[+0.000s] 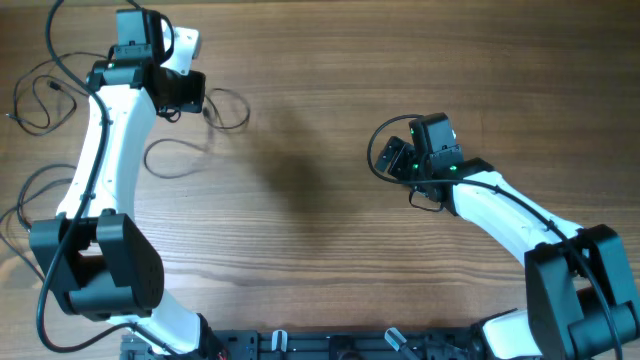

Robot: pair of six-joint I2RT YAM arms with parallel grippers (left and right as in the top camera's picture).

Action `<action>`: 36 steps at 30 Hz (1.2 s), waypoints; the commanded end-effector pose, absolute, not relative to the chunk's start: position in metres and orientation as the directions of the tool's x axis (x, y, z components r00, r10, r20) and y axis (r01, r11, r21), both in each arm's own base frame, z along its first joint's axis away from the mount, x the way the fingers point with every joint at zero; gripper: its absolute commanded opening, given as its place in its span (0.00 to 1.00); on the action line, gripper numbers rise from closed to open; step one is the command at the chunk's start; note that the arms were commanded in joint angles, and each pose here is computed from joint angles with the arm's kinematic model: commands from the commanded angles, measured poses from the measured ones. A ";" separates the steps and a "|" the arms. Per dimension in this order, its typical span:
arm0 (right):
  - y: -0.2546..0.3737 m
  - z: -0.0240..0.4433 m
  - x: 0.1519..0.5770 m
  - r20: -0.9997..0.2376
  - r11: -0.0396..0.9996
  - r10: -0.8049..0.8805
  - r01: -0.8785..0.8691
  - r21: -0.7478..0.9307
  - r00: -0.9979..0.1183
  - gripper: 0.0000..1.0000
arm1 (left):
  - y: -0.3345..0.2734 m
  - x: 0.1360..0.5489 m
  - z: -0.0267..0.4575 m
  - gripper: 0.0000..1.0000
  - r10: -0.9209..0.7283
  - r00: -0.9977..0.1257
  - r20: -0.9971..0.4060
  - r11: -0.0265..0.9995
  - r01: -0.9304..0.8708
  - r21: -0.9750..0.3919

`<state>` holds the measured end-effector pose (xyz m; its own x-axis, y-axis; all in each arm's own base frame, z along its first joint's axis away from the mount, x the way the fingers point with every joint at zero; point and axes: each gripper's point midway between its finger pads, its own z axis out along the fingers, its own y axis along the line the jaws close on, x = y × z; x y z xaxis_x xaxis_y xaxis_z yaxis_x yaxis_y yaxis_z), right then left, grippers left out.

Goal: Untangle cables

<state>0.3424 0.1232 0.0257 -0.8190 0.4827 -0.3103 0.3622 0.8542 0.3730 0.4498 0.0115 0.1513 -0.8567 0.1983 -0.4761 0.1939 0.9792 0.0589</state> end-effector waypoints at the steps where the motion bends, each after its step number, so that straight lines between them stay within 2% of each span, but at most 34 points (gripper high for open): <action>1: 0.119 0.022 0.344 -0.318 0.854 0.492 0.379 0.355 -0.810 1.00 | 0.012 0.459 0.154 0.18 0.130 -0.850 -0.510 0.990 0.135 0.026; 2: 0.120 0.022 0.344 -0.316 0.854 0.491 0.378 0.357 -0.812 1.00 | 0.012 0.461 0.155 0.66 0.069 -0.851 -0.520 0.996 0.084 -0.004; 3: 0.120 0.022 0.343 -0.313 0.853 0.491 0.377 0.360 -0.813 1.00 | 0.009 0.462 0.156 0.99 0.005 -0.853 -0.521 0.998 0.040 -0.055; 4: 0.120 0.022 0.343 -0.314 0.854 0.491 0.377 0.360 -0.813 0.99 | 0.000 0.461 0.157 1.00 -0.044 -0.854 -0.518 0.992 0.025 -0.125; 5: 0.120 0.022 0.344 -0.314 0.853 0.491 0.377 0.360 -0.812 1.00 | -0.023 0.459 0.160 1.00 -0.112 -0.862 -0.495 0.963 0.028 -0.267; 6: 0.120 0.022 0.344 -0.314 0.853 0.491 0.377 0.360 -0.813 1.00 | -0.033 0.458 0.161 1.00 -0.123 -0.867 -0.483 0.947 0.042 -0.318; 11: 0.119 0.021 0.341 -0.308 0.855 0.489 0.380 0.352 -0.816 1.00 | -0.053 0.449 0.160 1.00 -0.100 -0.887 -0.450 0.926 0.082 -0.369; 13: 0.118 0.029 0.349 -0.357 0.884 0.435 0.317 0.344 -0.826 1.00 | -0.058 0.447 0.159 1.00 -0.092 -0.891 -0.444 0.925 0.089 -0.370; 15: 0.108 0.066 0.359 -0.471 0.946 0.273 0.145 0.290 -0.838 1.00 | -0.060 0.446 0.159 1.00 -0.087 -0.893 -0.441 0.925 0.093 -0.369; 18: 0.091 0.136 0.357 -0.616 0.956 0.225 0.048 0.290 -0.755 1.00 | -0.060 0.446 0.159 1.00 -0.087 -0.893 -0.441 0.925 0.093 -0.369; 21: 0.083 0.200 0.326 -0.739 0.967 0.135 -0.073 0.242 -0.661 1.00 | -0.060 0.446 0.159 1.00 -0.087 -0.893 -0.441 0.925 0.093 -0.369; 25: 0.069 0.267 0.266 -0.842 0.956 0.171 -0.121 0.268 -0.512 1.00 | -0.060 0.446 0.159 1.00 -0.087 -0.893 -0.441 0.925 0.093 -0.369; 28: 0.060 0.301 0.228 -0.897 0.948 0.200 -0.155 0.278 -0.393 1.00 | -0.060 0.446 0.159 1.00 -0.087 -0.893 -0.441 0.925 0.093 -0.369; 31: 0.054 0.303 0.205 -0.904 0.947 0.203 -0.160 0.279 -0.376 1.00 | -0.060 0.446 0.159 1.00 -0.087 -0.893 -0.441 0.925 0.093 -0.369; 36: 0.051 0.266 0.192 -0.838 0.953 0.188 -0.110 0.281 -0.512 1.00 | -0.060 0.446 0.159 1.00 -0.087 -0.893 -0.441 0.925 0.093 -0.369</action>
<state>0.1957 0.0532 0.2694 -0.5012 0.1933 -0.8434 -0.1175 0.9505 0.2877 0.4458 -0.0566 0.1604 -0.8887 -0.0799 -0.4514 0.0947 0.9314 -0.3514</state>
